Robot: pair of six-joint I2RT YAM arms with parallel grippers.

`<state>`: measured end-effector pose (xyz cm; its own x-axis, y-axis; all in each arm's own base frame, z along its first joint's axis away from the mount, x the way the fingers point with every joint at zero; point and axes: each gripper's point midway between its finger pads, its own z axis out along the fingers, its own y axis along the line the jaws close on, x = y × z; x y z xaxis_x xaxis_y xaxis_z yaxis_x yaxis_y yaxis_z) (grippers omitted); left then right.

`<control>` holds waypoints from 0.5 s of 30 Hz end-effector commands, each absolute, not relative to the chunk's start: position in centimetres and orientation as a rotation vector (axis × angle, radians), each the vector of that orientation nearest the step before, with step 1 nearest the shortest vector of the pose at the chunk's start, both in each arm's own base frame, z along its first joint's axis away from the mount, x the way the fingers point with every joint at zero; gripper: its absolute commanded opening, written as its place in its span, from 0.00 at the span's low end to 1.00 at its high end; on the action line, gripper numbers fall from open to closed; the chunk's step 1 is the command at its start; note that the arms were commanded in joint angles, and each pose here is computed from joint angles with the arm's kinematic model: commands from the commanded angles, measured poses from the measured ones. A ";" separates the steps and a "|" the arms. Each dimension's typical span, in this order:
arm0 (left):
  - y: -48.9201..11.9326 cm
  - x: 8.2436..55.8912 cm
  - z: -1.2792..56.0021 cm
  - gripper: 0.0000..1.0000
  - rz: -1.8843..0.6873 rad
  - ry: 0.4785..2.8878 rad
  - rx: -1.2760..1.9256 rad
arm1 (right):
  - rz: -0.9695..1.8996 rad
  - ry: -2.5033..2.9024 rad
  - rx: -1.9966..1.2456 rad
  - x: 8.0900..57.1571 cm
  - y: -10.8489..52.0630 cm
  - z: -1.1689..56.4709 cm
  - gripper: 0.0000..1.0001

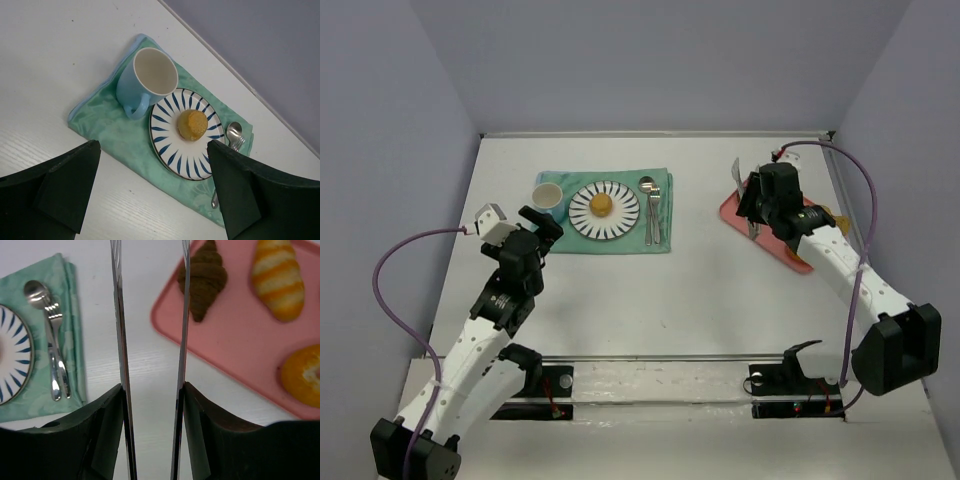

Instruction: Place the bread

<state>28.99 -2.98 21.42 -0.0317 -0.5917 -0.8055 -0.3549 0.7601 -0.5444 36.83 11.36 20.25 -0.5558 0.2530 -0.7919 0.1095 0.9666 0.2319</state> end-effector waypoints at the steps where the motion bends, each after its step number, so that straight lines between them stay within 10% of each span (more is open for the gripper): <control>1: -2.7 29.2 22.5 0.99 -0.240 1.591 -0.775 | 0.116 2.181 0.380 35.0 7.0 19.2 0.53; 15: -3.0 29.2 22.3 0.99 -0.242 1.610 -0.753 | 0.110 2.322 0.364 35.5 5.8 15.1 0.60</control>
<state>28.96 -3.29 21.50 -0.0406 -0.5953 -0.8025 -0.3397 0.7636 -0.5492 34.50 5.74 15.20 -0.6535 0.3048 -0.6928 0.2511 0.9508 0.1815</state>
